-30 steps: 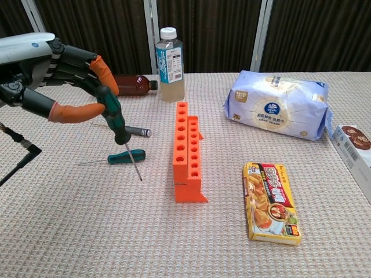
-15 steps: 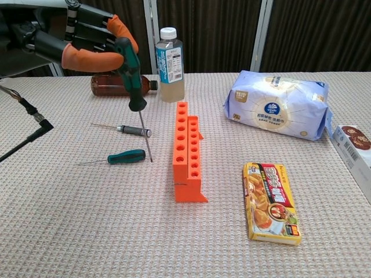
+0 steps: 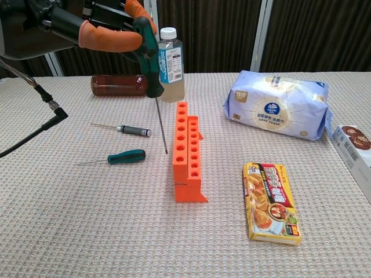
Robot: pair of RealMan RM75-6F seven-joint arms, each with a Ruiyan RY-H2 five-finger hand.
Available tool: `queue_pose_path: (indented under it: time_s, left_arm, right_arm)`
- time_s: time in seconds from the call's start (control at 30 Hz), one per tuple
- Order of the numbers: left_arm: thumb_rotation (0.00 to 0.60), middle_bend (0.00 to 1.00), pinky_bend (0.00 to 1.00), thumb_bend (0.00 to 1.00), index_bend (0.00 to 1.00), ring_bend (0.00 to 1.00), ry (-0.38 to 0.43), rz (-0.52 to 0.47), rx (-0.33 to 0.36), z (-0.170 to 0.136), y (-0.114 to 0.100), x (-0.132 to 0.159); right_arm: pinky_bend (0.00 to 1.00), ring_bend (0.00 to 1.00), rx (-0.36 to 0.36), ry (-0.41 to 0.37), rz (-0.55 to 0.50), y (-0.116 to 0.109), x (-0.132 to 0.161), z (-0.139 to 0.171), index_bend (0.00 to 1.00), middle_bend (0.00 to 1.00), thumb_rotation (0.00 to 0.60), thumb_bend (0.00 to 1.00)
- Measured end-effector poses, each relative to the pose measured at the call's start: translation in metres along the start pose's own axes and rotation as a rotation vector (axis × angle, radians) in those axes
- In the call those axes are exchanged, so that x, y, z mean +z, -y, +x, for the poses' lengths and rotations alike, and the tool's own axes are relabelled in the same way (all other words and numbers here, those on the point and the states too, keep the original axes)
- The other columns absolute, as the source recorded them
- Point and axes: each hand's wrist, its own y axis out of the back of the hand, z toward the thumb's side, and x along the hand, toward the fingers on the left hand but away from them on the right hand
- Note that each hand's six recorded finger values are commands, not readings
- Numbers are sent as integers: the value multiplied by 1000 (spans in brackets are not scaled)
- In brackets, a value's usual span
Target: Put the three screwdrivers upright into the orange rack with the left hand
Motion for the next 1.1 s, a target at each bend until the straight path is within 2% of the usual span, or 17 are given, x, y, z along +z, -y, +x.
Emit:
queue_pose_path:
  time_s: [0.6,1.1]
  left_arm:
    - [600,376,215,519,763,229,-10,41,-28,21,19,6]
    - [600,368,204,521,756,216,-57,48,-42,30,35,-12]
  right_arm:
    - [0,0,-1,18,-3,-1,-7,2,0,0,600,0]
    - [0,0,6,24,-2,1,-7,1,0,0,600,0]
